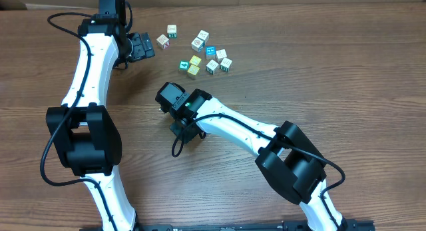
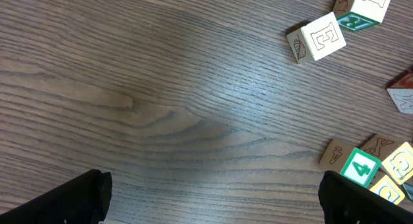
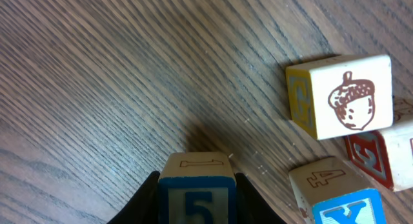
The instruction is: Form a circle
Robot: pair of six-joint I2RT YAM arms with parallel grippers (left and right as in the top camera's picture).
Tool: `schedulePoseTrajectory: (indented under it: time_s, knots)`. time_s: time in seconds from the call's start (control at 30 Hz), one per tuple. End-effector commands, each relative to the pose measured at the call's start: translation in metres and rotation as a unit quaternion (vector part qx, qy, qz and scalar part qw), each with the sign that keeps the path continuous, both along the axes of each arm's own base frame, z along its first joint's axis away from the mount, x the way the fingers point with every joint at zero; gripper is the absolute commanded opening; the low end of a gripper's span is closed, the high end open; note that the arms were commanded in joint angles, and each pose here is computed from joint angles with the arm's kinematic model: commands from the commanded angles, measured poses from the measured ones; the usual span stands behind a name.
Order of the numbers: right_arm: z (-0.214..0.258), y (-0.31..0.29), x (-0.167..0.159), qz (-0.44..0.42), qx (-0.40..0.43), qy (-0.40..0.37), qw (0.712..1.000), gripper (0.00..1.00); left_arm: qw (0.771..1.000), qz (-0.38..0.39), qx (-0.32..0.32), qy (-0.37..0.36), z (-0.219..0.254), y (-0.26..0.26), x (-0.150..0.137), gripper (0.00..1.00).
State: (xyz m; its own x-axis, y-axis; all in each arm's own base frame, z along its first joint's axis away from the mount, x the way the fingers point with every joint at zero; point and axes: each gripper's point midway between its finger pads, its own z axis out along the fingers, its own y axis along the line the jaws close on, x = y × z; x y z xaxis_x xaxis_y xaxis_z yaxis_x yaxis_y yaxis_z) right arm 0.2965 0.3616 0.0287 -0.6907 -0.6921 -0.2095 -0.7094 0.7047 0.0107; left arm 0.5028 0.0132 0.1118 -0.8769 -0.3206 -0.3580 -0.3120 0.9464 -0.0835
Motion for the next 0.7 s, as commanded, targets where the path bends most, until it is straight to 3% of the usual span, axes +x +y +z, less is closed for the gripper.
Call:
schedulePoseTrajectory:
  time_s: [0.0, 0.47, 0.67]
  knots:
    - [0.006, -0.002, 0.005, 0.002, 0.001, -0.015, 1.000, 0.24, 1.000, 0.004, -0.005, -0.009, 0.005, 0.000, 0.005, 1.00]
    - [-0.006, -0.010, 0.012, -0.010, -0.012, -0.038, 0.999, 0.30, 1.000, 0.004, -0.005, -0.009, 0.005, 0.000, 0.005, 1.00]
    - [-0.005, -0.008, 0.013, -0.015, -0.007, -0.040, 0.999, 0.43, 1.000, 0.004, -0.005, -0.009, 0.005, 0.000, 0.005, 1.00]
